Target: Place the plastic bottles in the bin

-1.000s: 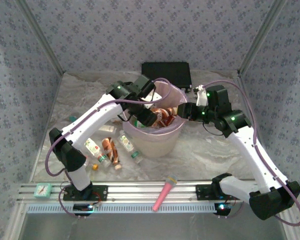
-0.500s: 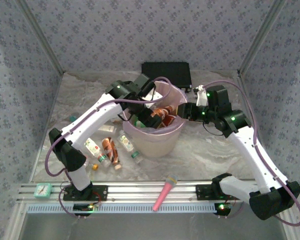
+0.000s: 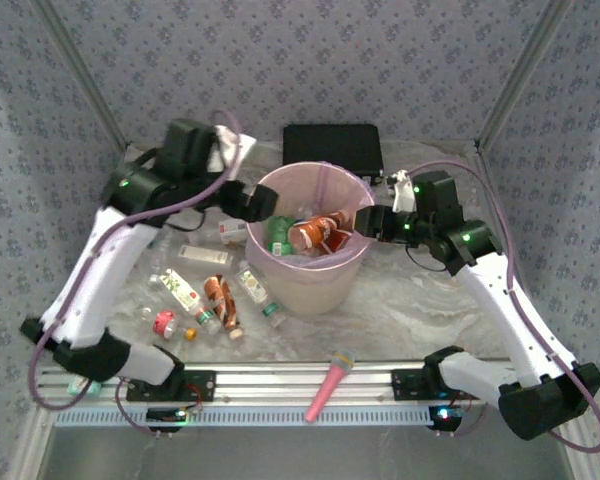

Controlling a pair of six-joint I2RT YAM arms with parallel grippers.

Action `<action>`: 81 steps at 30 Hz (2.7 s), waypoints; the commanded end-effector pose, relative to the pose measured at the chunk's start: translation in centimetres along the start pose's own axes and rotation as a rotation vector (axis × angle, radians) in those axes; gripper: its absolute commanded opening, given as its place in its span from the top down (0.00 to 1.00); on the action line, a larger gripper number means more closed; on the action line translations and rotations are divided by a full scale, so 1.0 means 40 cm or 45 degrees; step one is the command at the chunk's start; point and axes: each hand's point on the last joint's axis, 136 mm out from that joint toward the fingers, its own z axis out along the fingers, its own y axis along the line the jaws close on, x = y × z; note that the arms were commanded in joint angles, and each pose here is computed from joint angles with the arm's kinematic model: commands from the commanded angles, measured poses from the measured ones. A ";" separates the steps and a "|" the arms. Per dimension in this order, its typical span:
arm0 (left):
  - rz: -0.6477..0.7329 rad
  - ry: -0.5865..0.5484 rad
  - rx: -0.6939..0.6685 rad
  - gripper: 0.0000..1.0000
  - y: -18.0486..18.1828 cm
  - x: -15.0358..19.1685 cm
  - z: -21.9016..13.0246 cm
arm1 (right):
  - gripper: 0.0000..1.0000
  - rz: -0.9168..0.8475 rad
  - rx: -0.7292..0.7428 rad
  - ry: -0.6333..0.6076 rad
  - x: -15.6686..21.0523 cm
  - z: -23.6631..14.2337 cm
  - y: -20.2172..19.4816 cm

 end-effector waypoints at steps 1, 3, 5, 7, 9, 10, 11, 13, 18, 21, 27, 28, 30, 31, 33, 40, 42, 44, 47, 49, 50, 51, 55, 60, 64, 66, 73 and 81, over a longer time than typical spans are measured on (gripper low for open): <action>-0.262 -0.025 -0.061 0.01 0.080 0.063 -0.025 | 0.55 -0.026 0.018 0.034 0.021 -0.008 -0.005; -0.391 -0.018 -0.113 0.01 0.144 0.115 -0.018 | 0.55 -0.031 0.016 0.030 0.017 -0.009 -0.003; -0.466 0.029 -0.181 0.02 0.210 0.170 0.007 | 0.54 -0.037 0.015 0.035 0.016 -0.008 -0.002; -0.431 0.132 -0.313 0.00 0.280 0.225 0.046 | 0.55 -0.043 0.016 0.049 0.021 -0.005 -0.003; -0.324 0.218 -0.412 0.00 0.333 0.258 0.090 | 0.55 -0.063 0.006 0.026 0.000 -0.019 0.013; -0.247 0.245 -0.426 0.00 0.351 0.267 0.116 | 0.55 -0.067 0.005 0.027 0.000 -0.019 0.015; -0.192 0.257 -0.425 0.00 0.362 0.270 0.139 | 0.55 -0.063 0.005 0.029 0.001 -0.017 0.013; -0.085 0.271 -0.427 0.00 0.386 0.275 0.190 | 0.54 -0.055 0.002 0.029 0.001 -0.010 0.011; 0.071 0.378 -0.377 0.00 0.444 0.315 0.303 | 0.54 -0.044 -0.010 0.050 0.004 0.006 0.010; 0.028 0.436 -0.269 0.00 0.470 0.344 0.363 | 0.55 -0.049 -0.022 0.051 -0.001 0.005 0.017; 0.028 0.496 -0.176 0.00 0.493 0.373 0.459 | 0.55 -0.055 -0.022 0.053 -0.003 0.004 0.019; 0.034 0.516 -0.163 0.00 0.497 0.379 0.474 | 0.55 -0.054 -0.019 0.057 -0.001 0.006 0.017; 0.048 0.540 -0.153 0.00 0.506 0.387 0.495 | 0.55 -0.052 -0.016 0.066 0.003 0.008 0.014; 0.055 0.550 -0.154 0.00 0.512 0.390 0.505 | 0.55 -0.051 -0.011 0.063 0.002 0.008 0.011; 0.067 0.572 -0.170 0.00 0.526 0.395 0.518 | 0.55 -0.050 -0.009 0.064 0.004 0.007 0.010; 0.100 0.627 -0.215 0.00 0.571 0.396 0.562 | 0.55 -0.042 0.002 0.067 0.005 0.008 0.002; 0.100 0.636 -0.228 0.00 0.585 0.390 0.576 | 0.55 -0.041 0.002 0.068 0.005 0.008 0.000; 0.092 0.637 -0.235 0.00 0.594 0.383 0.589 | 0.55 -0.036 0.004 0.069 0.005 0.010 -0.002; 0.078 0.634 -0.263 0.00 0.611 0.377 0.605 | 0.55 -0.030 0.008 0.068 0.004 0.013 -0.007; 0.069 0.635 -0.279 0.01 0.620 0.378 0.614 | 0.55 -0.027 0.006 0.069 0.004 0.015 -0.008; 0.064 0.636 -0.288 0.01 0.624 0.377 0.618 | 0.55 -0.025 0.002 0.070 0.003 0.016 -0.007; 0.062 0.639 -0.292 0.02 0.627 0.379 0.620 | 0.54 -0.024 0.003 0.074 0.005 0.019 -0.008; 0.038 0.662 -0.314 0.06 0.643 0.396 0.627 | 0.55 -0.020 0.002 0.070 0.003 0.019 -0.009; -0.013 0.626 -0.341 0.18 0.664 0.392 0.635 | 0.55 -0.023 0.001 0.070 0.003 0.019 -0.008; -0.038 0.595 -0.357 0.28 0.669 0.375 0.630 | 0.55 -0.021 0.005 0.069 0.003 0.018 -0.010; -0.048 0.584 -0.363 0.30 0.670 0.369 0.628 | 0.55 -0.020 0.005 0.067 0.001 0.018 -0.011; -0.090 0.535 -0.411 0.33 0.681 0.343 0.609 | 0.55 -0.018 0.004 0.064 0.000 0.014 -0.009; -0.212 0.437 -0.541 0.34 0.682 0.263 0.499 | 0.55 0.007 -0.002 0.049 -0.005 0.013 -0.006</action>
